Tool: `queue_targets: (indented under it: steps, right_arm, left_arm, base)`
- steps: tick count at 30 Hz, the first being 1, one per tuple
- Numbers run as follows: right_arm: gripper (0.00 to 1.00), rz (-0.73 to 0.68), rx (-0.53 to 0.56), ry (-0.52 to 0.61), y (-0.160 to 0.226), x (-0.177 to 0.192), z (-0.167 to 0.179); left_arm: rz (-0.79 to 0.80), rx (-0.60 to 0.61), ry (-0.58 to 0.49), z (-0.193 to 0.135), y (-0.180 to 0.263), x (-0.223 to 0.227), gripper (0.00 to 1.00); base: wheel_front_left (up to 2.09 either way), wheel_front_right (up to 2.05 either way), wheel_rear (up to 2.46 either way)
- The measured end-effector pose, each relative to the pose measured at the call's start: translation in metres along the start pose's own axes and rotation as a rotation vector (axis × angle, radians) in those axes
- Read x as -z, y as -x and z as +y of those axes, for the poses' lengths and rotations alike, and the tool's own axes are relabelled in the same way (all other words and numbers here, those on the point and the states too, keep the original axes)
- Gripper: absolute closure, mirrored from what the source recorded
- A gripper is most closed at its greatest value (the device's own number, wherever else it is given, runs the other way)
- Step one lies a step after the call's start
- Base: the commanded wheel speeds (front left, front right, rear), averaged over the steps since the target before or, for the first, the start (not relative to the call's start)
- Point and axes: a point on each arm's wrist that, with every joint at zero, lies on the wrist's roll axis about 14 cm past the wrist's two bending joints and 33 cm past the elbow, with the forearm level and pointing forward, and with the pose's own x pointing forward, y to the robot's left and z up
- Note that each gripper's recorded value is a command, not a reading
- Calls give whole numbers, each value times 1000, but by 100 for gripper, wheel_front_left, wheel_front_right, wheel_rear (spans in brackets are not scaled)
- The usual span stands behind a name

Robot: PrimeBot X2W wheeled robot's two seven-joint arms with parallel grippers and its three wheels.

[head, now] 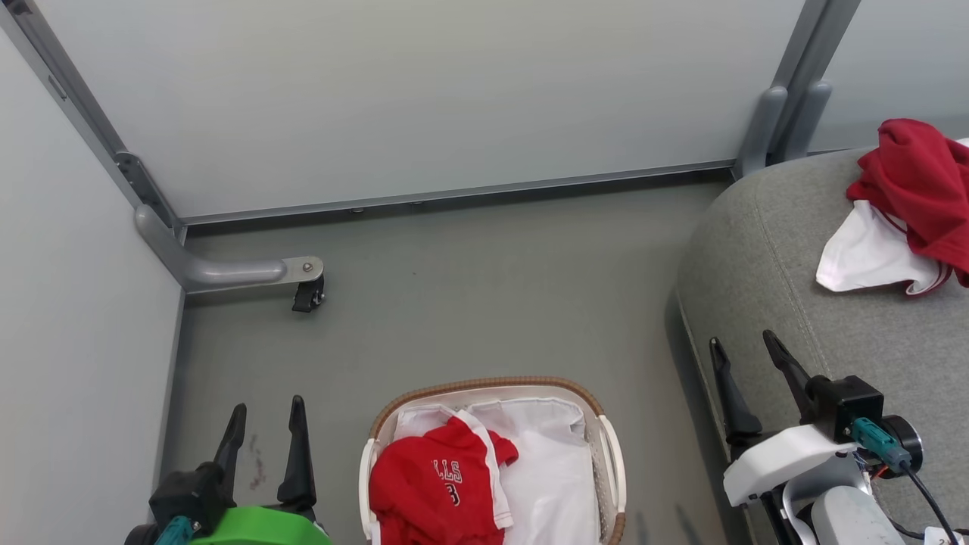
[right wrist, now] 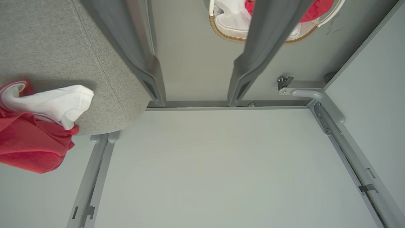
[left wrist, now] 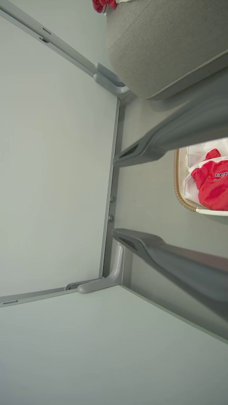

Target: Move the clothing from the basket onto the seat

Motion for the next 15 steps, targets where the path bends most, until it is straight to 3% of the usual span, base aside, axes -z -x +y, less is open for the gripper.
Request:
queue_targets:
  steps: [15]
  right_arm:
    - [0, 14, 2, 8, -10, 7, -3]
  left_arm:
    - [86, 107, -84, -24, -20, 25, 0]
  base:
    - [0, 0, 0]
